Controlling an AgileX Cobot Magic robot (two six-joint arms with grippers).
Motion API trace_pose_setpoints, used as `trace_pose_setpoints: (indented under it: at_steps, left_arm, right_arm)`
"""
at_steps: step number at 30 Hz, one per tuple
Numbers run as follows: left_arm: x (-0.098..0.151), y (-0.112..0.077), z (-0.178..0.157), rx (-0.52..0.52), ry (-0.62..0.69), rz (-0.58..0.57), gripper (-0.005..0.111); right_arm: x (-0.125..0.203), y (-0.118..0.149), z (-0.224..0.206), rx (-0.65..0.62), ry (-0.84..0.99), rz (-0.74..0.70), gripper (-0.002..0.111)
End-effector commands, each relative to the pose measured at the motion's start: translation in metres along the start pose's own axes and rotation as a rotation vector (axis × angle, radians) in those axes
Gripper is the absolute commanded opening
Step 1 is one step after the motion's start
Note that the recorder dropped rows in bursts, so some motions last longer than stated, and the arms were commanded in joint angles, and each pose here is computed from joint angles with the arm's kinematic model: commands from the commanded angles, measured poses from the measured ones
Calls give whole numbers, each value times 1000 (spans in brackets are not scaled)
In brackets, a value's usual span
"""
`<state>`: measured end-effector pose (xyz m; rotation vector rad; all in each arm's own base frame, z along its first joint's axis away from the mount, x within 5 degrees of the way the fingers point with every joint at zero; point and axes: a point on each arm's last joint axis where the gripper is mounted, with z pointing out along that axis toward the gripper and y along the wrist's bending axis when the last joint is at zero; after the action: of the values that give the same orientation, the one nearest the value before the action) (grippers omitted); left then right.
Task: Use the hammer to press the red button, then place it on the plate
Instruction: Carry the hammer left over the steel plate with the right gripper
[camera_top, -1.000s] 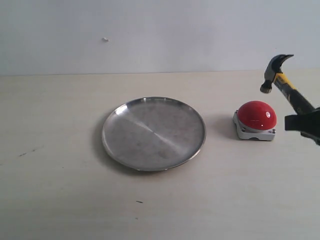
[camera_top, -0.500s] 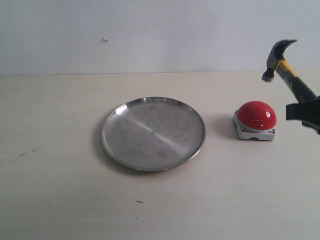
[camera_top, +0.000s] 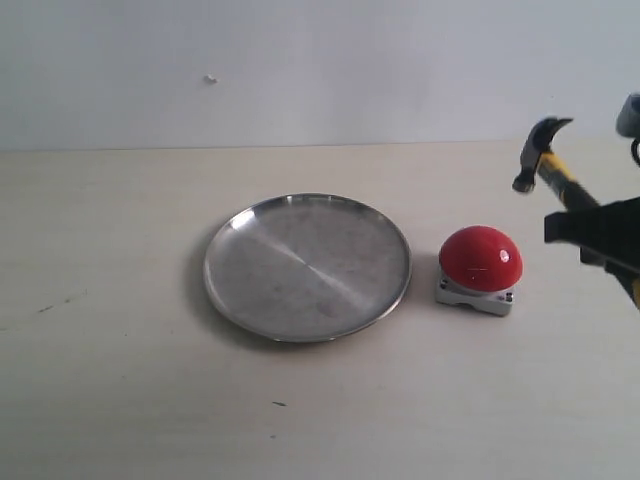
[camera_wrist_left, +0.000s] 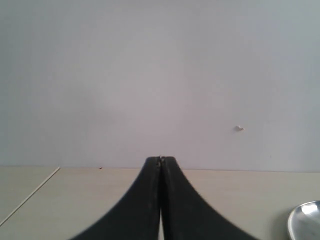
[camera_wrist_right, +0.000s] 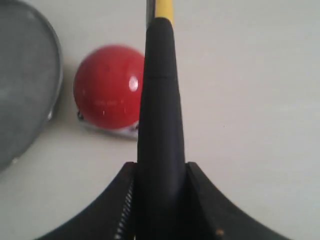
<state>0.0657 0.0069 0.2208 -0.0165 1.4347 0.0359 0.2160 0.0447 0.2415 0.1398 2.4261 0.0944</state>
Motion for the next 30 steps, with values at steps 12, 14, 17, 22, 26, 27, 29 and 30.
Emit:
trace_pose_setpoints:
  at_steps: [12, 14, 17, 22, 26, 27, 29, 30]
  left_arm:
    - [-1, 0, 0, -4, -6, -1, 0]
    - [-1, 0, 0, -4, -6, -1, 0]
    - [-1, 0, 0, -4, -6, -1, 0]
    - [-1, 0, 0, -4, -6, -1, 0]
    - [-1, 0, 0, -4, -6, -1, 0]
    - [-1, 0, 0, -4, -6, -1, 0]
    - [-1, 0, 0, -4, -6, -1, 0]
    - [-1, 0, 0, -4, -6, -1, 0]
  right_arm:
    - [-29, 57, -56, -459, -355, 52, 0]
    - [-27, 70, -46, -493, -340, 56, 0]
    - [-23, 87, -28, -517, -331, 44, 0]
    - [-14, 111, 15, -519, -313, 35, 0]
    - [-9, 128, 56, -497, -224, 28, 0]
    - [-8, 134, 66, -497, -199, 25, 0]
    - [-5, 144, 82, -508, -168, 27, 0]
    - [-4, 150, 89, -523, -164, 26, 0]
